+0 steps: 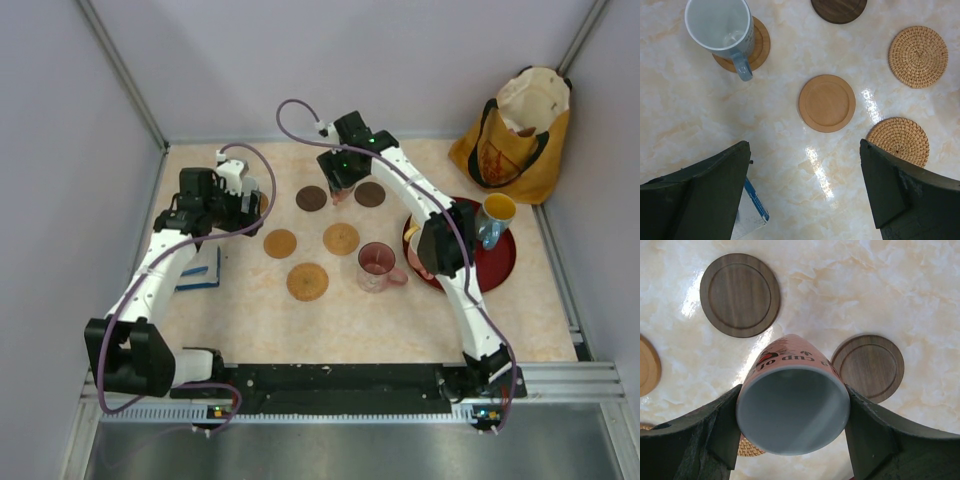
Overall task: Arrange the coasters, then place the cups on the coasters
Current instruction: Place the cup at the center of the board.
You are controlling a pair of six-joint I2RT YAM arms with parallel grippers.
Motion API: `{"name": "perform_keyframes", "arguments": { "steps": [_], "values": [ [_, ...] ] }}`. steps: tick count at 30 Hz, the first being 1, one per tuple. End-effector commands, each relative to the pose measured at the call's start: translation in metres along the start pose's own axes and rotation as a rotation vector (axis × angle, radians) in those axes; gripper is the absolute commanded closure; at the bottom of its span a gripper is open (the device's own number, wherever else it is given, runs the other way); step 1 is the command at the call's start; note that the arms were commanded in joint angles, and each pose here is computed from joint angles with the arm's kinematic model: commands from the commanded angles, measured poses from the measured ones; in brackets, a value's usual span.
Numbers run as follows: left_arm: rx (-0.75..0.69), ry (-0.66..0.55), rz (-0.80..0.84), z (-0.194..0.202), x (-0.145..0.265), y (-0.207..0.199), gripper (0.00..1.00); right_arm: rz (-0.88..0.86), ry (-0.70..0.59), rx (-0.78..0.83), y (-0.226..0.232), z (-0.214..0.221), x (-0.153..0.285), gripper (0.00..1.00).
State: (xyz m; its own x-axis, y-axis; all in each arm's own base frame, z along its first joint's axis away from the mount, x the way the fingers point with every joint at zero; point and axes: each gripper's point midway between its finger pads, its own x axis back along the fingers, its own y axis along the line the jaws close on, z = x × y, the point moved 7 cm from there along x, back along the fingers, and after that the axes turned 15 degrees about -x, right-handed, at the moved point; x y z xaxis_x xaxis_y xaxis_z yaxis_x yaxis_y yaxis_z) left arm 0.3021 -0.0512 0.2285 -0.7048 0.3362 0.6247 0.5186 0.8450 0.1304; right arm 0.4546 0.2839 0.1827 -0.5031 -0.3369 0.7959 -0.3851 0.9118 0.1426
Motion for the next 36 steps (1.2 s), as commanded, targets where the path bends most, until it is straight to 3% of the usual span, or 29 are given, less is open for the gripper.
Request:
{"name": "perform_keyframes", "arguments": {
  "steps": [1,15,25,28,33,36],
  "values": [
    [-0.026,-0.078,-0.007,-0.012,0.006,0.002,0.06,-0.015,-0.101,-0.005,0.009,-0.020,0.002,0.94],
    [-0.023,-0.079,0.016,-0.011,0.004,0.000,0.06,0.024,-0.051,0.014,0.007,-0.004,-0.019,0.92],
    [-0.018,-0.079,0.027,-0.011,0.003,-0.002,0.06,0.037,-0.008,0.026,0.005,0.009,-0.026,0.84],
    [-0.019,-0.080,0.029,-0.011,0.003,-0.001,0.06,0.035,-0.014,0.030,0.005,0.007,-0.024,0.75],
    [-0.015,-0.078,0.032,-0.011,0.003,-0.002,0.06,0.023,-0.024,0.051,0.008,0.004,-0.017,0.45],
    [-0.015,-0.077,0.033,-0.010,0.003,-0.002,0.06,0.023,-0.028,0.066,0.011,0.004,-0.012,0.35]
  ]
}}
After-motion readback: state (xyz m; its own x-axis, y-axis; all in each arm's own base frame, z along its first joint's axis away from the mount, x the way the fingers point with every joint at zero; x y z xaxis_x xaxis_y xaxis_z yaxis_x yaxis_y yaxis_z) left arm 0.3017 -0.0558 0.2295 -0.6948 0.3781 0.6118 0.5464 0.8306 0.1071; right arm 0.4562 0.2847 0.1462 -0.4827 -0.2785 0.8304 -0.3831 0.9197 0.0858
